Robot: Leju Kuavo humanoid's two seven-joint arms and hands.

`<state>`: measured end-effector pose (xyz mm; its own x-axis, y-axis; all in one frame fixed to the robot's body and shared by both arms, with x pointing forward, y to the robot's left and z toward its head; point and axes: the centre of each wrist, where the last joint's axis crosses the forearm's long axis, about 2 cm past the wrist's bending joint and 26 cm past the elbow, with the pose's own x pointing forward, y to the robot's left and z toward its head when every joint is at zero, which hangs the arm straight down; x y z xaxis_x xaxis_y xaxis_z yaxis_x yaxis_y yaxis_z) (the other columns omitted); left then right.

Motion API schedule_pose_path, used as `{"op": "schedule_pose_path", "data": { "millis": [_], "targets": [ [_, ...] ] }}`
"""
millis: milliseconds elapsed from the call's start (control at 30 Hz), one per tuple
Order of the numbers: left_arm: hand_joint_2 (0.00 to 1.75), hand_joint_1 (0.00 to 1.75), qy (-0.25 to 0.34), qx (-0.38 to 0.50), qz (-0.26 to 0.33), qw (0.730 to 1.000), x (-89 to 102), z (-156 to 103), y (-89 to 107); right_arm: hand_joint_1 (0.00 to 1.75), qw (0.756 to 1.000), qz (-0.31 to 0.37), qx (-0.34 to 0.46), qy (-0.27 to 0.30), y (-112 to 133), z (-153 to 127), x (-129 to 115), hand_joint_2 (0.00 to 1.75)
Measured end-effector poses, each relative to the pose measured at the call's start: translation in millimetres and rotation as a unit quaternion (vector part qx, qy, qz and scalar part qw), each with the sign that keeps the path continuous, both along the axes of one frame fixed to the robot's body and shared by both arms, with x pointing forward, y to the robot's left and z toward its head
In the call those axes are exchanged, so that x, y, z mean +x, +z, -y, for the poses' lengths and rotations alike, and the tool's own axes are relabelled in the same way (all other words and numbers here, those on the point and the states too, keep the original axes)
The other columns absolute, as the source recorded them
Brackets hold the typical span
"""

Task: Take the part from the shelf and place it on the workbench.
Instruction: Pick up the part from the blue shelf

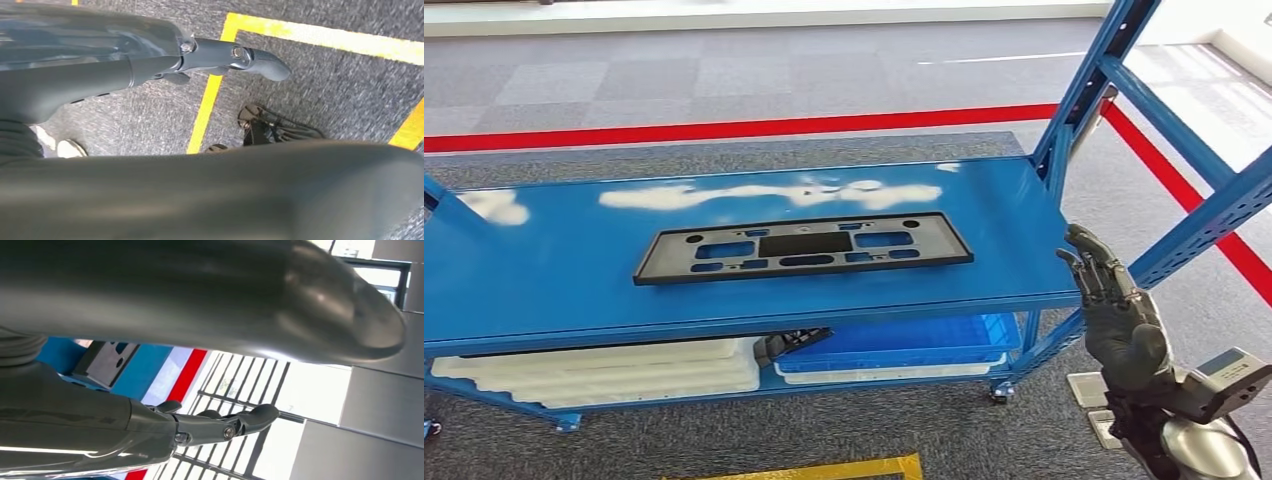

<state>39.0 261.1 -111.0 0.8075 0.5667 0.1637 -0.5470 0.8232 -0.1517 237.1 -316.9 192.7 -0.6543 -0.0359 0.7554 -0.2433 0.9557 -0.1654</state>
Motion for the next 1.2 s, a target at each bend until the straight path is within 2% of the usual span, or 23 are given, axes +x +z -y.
{"op": "schedule_pose_path", "data": {
  "millis": [200, 333, 1167, 1200],
  "targets": [
    [0.0, 0.0, 0.002, -0.001, 0.0, 1.0, -0.6, 0.7, 0.0, 0.0, 0.999, -0.014, -0.017, -0.026, 0.3, 3.7, -0.4, 0.0],
    [0.0, 0.0, 0.003, -0.001, 0.002, 1.0, 1.4, 0.8, 0.2, 0.0, 0.999, -0.01, -0.024, -0.032, 2.4, 4.3, -1.4, 1.75],
    [0.0, 0.0, 0.009, 0.007, -0.004, 1.0, -0.2, 0.6, 0.0, 0.0, 0.998, 0.01, -0.053, -0.028, 11.7, 3.8, 4.7, 1.75],
    [0.0, 0.0, 0.01, 0.008, -0.004, 1.0, 0.0, -0.4, 0.0, 0.0, 0.998, 0.01, -0.055, -0.028, 12.0, 3.7, 6.0, 1.31]
  ]
}}
